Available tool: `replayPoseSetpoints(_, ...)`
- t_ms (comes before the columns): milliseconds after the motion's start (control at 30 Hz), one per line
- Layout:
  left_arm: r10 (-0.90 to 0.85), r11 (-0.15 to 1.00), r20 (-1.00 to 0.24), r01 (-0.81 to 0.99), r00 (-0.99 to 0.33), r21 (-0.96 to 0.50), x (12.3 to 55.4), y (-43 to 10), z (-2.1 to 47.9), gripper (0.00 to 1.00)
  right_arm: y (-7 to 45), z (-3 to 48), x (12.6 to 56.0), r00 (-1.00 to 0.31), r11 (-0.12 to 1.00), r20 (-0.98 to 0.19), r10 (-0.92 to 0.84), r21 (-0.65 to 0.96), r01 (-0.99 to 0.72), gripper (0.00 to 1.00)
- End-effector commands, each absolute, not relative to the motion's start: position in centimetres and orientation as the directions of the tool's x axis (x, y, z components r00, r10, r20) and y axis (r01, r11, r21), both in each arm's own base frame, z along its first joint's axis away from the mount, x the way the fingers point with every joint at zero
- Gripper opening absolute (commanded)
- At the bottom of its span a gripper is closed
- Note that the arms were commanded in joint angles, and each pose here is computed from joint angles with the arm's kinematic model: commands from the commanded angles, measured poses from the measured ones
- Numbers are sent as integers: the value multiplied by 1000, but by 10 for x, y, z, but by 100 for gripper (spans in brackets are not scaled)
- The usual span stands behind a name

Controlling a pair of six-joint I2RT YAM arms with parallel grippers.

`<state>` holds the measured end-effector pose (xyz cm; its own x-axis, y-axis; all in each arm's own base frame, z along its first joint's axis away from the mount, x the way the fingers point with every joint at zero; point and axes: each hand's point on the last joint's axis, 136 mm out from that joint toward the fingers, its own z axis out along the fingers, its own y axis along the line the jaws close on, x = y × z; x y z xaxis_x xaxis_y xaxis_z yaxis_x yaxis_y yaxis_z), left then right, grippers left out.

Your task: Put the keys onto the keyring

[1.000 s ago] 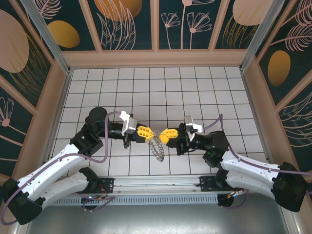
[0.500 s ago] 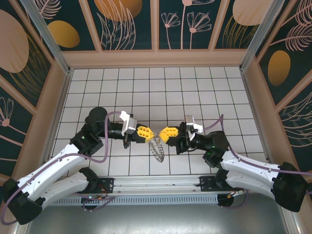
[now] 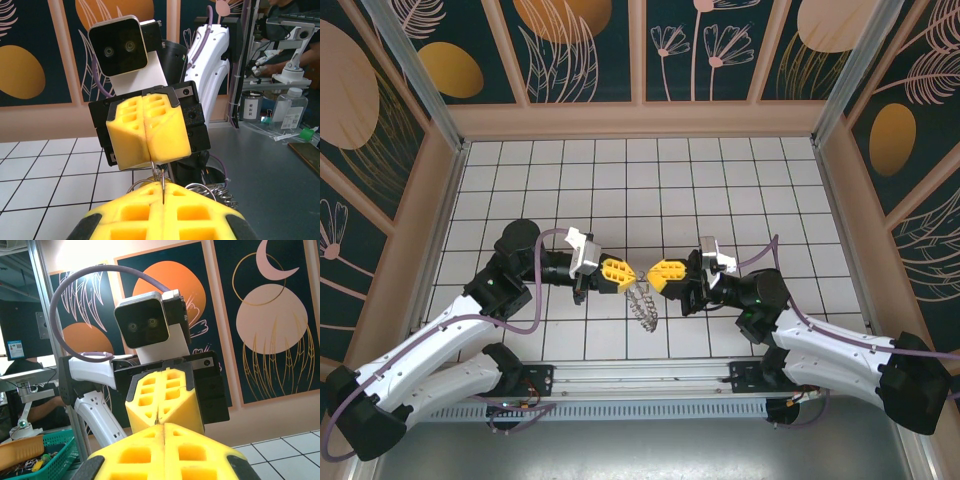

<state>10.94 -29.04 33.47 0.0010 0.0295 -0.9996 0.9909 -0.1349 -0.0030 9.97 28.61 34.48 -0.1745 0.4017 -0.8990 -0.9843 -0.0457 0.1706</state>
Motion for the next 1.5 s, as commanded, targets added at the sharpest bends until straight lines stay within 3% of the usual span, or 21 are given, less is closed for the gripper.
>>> replayPoseSetpoints(0,-15,-160,-999,986,43,44,102,-287,355,0,283,356,94,-136,-56,-885,444,124,-991,0)
replayPoseSetpoints(1467,-10,-130,-999,990,47,48,106,-287,354,0,287,359,83,-164,-150,-888,430,109,-983,0)
